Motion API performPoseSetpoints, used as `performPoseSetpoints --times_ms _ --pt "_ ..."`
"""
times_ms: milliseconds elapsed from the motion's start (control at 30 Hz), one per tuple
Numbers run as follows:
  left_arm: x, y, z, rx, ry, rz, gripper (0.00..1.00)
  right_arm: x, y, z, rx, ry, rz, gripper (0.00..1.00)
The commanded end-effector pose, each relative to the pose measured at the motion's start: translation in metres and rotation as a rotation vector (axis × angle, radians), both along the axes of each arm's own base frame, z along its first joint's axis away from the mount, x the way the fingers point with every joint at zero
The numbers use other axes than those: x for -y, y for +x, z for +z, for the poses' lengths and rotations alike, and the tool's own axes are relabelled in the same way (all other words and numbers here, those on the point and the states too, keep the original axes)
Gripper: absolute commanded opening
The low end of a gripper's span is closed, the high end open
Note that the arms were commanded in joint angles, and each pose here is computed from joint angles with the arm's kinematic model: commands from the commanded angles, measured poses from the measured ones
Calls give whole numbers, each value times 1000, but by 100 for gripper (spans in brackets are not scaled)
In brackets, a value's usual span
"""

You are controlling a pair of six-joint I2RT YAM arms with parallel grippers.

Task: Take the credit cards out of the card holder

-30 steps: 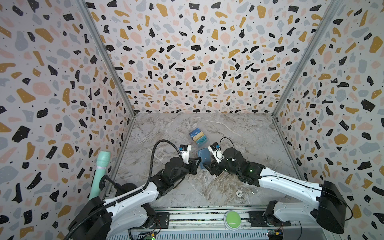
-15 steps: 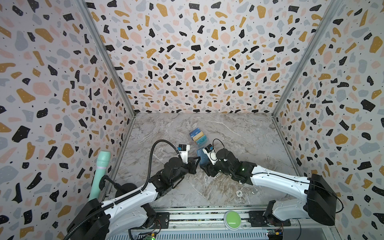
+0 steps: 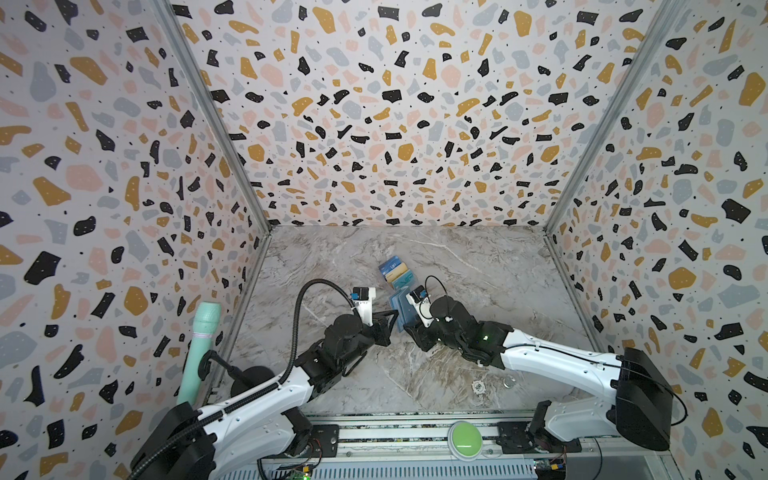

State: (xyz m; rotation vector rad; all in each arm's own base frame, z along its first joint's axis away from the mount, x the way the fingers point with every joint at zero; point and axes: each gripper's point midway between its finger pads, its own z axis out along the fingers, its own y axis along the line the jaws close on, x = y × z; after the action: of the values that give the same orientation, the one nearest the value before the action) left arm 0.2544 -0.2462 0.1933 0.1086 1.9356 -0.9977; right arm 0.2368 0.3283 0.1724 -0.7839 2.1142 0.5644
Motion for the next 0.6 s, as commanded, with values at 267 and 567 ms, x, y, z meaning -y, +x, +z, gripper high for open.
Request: performPoseSetpoints --times_ms 267,567 --pt "0 -3 11 37 -23 -18 0 34 18 26 46 17 -114 42" --pt "8 -9 19 55 -31 -75 0 40 18 25 1 100 -74 36"
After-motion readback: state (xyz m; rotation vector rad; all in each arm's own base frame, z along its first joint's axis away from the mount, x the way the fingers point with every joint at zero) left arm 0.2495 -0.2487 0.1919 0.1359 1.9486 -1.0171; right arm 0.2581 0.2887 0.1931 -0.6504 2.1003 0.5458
